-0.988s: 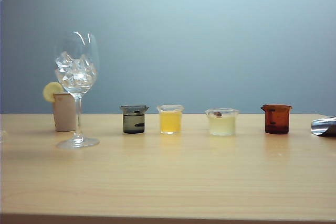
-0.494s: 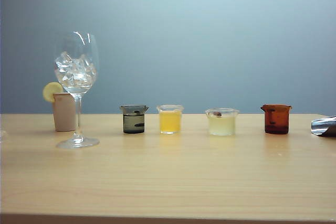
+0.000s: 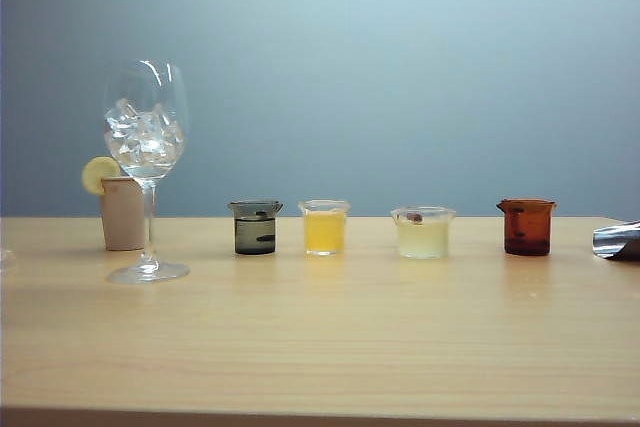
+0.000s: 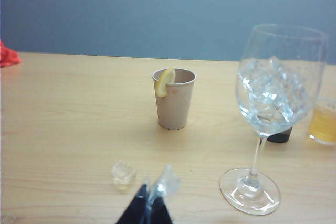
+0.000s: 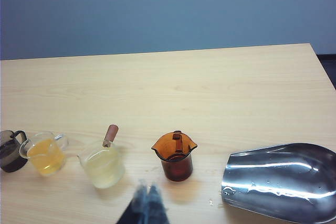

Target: Pick up the ice scoop on the desk filled with ice cubes, pour the ice into the goblet, and finally put the scoop back on the table.

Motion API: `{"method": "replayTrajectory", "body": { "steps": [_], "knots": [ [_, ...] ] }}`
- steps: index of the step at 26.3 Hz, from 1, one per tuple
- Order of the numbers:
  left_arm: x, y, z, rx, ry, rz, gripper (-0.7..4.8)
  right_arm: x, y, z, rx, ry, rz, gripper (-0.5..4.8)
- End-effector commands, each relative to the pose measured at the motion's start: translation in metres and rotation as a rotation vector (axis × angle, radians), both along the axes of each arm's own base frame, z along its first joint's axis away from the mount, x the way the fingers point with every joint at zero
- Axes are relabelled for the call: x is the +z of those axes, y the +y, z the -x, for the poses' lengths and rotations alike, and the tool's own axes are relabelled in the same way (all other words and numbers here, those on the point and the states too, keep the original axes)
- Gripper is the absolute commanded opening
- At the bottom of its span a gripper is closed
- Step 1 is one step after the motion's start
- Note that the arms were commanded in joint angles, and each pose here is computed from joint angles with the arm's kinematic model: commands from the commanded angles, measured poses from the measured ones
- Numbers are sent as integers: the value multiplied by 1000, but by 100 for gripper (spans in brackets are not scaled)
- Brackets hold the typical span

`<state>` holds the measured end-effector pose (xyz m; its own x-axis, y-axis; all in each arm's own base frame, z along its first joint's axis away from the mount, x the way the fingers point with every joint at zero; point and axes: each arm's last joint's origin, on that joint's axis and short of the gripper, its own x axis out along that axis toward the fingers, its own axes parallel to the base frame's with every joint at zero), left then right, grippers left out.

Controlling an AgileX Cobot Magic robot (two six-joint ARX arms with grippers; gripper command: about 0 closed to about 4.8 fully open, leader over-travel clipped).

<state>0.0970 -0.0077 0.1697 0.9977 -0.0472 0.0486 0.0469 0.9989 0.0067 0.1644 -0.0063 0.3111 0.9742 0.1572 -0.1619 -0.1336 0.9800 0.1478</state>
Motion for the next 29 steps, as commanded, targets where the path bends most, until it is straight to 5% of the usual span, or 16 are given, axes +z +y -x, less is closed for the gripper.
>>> {"method": "replayTrajectory", "body": {
  "steps": [1,22,29],
  "knots": [
    [2,1,0,3,-14,-17,-5,3,0,0,2,-18,0,0],
    [3,1,0,13,-19,-16,-4,8,1,8,3,-56,3,0],
    [3,1,0,13,-19,-16,-4,-20,1,46,-78,-155,272,0]
  ]
}}
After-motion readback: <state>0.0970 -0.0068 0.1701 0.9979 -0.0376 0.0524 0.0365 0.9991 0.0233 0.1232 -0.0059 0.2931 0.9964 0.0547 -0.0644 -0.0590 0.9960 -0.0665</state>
